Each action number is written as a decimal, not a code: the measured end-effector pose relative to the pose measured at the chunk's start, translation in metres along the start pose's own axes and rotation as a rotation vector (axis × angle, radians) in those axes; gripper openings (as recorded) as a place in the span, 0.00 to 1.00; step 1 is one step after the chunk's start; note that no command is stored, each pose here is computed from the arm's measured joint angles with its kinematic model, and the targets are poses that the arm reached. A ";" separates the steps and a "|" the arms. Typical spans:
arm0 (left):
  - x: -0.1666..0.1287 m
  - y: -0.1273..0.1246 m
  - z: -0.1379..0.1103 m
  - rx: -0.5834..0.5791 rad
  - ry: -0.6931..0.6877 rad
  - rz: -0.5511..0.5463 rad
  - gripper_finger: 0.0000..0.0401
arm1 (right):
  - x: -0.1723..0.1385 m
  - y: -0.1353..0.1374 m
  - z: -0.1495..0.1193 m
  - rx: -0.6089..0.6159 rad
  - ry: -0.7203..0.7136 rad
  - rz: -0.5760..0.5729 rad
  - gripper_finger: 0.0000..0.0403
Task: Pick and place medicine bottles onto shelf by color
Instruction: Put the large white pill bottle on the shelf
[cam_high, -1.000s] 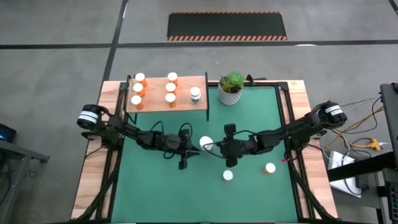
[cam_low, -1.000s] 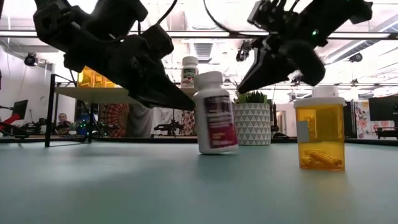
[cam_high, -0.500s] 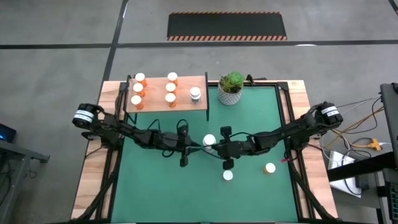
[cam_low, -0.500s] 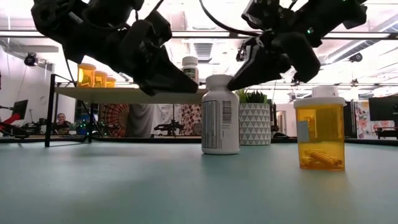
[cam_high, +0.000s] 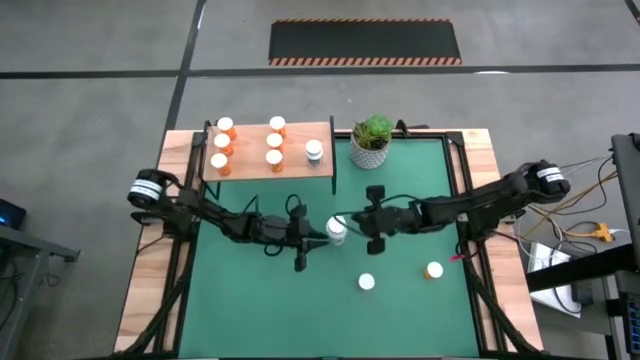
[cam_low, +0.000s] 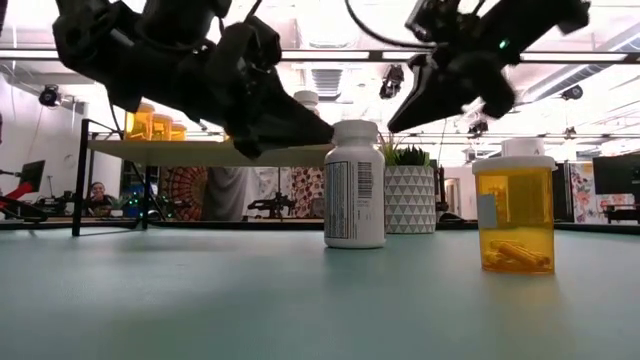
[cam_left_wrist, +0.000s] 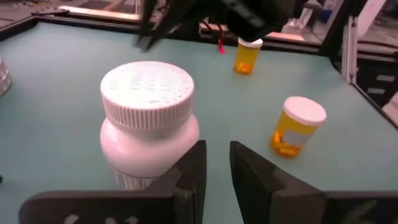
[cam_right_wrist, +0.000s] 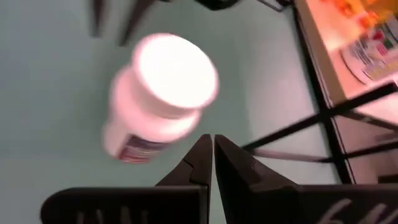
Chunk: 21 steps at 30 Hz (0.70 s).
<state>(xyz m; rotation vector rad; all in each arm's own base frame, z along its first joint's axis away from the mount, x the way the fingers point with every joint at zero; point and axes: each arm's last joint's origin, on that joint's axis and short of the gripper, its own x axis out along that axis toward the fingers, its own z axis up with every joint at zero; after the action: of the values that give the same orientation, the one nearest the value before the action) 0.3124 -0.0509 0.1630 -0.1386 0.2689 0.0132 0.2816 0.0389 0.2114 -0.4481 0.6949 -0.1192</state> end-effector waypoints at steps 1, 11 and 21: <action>0.002 0.000 -0.002 -0.001 -0.005 0.000 0.14 | 0.004 -0.004 -0.003 0.009 0.000 -0.014 0.03; 0.016 0.002 -0.022 -0.066 0.039 0.032 0.13 | 0.045 -0.011 -0.018 0.097 -0.086 0.156 0.03; -0.007 0.006 -0.013 -0.065 0.147 0.095 0.14 | 0.031 0.010 -0.017 0.149 -0.047 0.295 0.03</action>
<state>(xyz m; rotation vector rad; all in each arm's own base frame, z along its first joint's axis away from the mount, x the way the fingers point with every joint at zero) 0.3019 -0.0468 0.1514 -0.1919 0.4214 0.1062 0.2946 0.0337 0.1773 -0.2021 0.6938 0.1171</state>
